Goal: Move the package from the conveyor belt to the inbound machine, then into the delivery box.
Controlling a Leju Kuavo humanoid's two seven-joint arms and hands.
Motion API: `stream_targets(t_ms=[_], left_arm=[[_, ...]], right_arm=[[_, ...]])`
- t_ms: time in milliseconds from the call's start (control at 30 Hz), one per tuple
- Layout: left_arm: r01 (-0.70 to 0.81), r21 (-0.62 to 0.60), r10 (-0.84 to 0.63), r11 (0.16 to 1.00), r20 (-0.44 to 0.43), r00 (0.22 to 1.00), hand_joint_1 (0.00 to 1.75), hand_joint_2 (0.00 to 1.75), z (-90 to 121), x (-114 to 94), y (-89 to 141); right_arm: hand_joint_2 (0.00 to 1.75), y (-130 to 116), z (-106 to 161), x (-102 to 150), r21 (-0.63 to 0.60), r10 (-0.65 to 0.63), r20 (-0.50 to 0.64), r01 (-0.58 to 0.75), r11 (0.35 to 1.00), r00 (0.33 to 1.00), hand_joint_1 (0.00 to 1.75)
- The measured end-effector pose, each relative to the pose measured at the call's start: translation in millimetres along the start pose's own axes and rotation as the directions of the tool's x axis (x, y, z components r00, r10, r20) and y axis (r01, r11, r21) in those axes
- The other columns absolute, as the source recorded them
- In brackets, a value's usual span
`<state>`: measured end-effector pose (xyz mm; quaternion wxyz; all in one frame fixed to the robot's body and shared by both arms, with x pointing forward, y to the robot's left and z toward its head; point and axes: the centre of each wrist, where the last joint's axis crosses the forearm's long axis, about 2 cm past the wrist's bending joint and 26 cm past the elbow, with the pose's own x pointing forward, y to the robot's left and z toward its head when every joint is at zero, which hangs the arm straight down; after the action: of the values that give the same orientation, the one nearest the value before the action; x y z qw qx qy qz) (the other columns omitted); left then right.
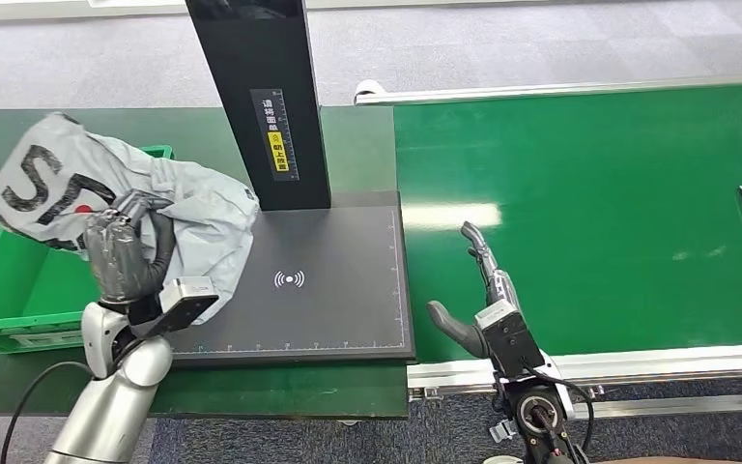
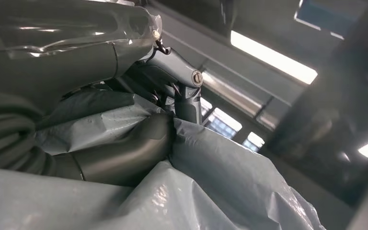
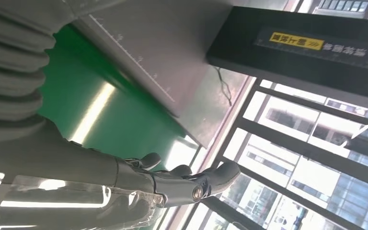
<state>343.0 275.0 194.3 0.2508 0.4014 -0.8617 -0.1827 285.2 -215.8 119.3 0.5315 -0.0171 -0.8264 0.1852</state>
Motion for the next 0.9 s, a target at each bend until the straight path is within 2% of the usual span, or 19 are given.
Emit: stream_targets(t_ms=[100, 233, 400, 600, 900], left_arm=[[0.062, 0.026, -0.061, 0.998, -0.047, 0.997, 1.75, 1.75, -6, -16, 11], [0.125, 0.032, -0.120, 0.992, -0.123, 0.985, 1.75, 1.75, -16, -50, 21], [0.197, -0.014, -0.196, 0.980, -0.221, 0.955, 1.75, 1.75, -24, -84, 27], [0.302, -0.107, -0.320, 0.947, -0.325, 0.890, 1.75, 1.75, -37, -137, 41], [0.441, -0.261, -0.513, 0.858, -0.439, 0.738, 1.75, 1.75, -51, -177, 66]], right_arm=[[1.75, -1, 5, -2, -0.002, 0.004, -0.018, -0.004, 1.000, 1.000, 0.00], [1.75, -1, 7, -4, 0.001, 0.006, -0.033, -0.006, 1.000, 0.999, 0.00], [1.75, 0, 7, -3, 0.011, 0.001, -0.040, -0.001, 1.000, 0.999, 0.00], [1.75, 2, 1, 0, 0.027, -0.011, -0.028, 0.011, 1.000, 1.000, 0.00], [1.75, 5, -8, 1, 0.038, -0.023, -0.018, 0.024, 0.999, 1.000, 0.00]])
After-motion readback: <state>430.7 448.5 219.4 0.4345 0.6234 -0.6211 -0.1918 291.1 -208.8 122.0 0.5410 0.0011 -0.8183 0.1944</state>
